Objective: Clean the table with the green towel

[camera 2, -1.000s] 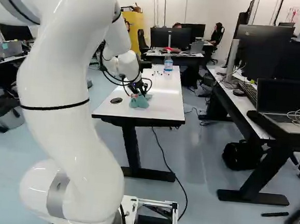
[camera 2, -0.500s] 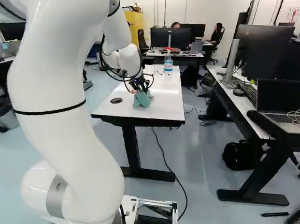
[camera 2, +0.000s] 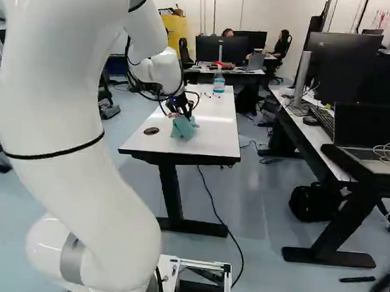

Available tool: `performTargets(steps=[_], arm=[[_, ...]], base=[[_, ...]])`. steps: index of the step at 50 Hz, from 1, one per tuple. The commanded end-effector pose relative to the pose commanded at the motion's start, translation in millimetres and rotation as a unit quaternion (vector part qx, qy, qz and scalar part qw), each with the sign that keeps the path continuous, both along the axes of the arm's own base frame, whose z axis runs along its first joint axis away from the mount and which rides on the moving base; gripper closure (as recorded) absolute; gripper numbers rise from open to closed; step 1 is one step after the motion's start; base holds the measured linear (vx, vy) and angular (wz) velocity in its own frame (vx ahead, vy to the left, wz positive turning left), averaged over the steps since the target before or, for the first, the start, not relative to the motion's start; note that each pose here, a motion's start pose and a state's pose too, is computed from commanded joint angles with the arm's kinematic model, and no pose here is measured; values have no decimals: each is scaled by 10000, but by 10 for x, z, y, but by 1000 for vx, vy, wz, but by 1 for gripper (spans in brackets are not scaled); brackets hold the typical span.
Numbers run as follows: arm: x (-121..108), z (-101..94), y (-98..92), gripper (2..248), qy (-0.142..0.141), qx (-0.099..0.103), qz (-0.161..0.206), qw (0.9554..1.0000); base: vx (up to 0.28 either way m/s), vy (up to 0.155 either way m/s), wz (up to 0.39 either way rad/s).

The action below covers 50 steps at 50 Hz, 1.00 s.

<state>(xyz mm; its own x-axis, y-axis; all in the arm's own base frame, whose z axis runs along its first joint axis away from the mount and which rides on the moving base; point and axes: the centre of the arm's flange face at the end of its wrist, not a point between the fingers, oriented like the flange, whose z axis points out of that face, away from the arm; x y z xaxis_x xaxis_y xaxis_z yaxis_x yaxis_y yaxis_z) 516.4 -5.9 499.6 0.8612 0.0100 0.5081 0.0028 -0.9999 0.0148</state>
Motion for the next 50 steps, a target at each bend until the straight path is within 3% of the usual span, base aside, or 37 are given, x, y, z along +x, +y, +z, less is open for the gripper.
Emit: performTargets(steps=[26, 50], arm=[[-360, 245, 117, 203, 474, -11, 109, 9988], [-324, 237, 27, 203, 581, -7, 14, 9983]], base=[[0, 0, 0], [0, 0, 0]])
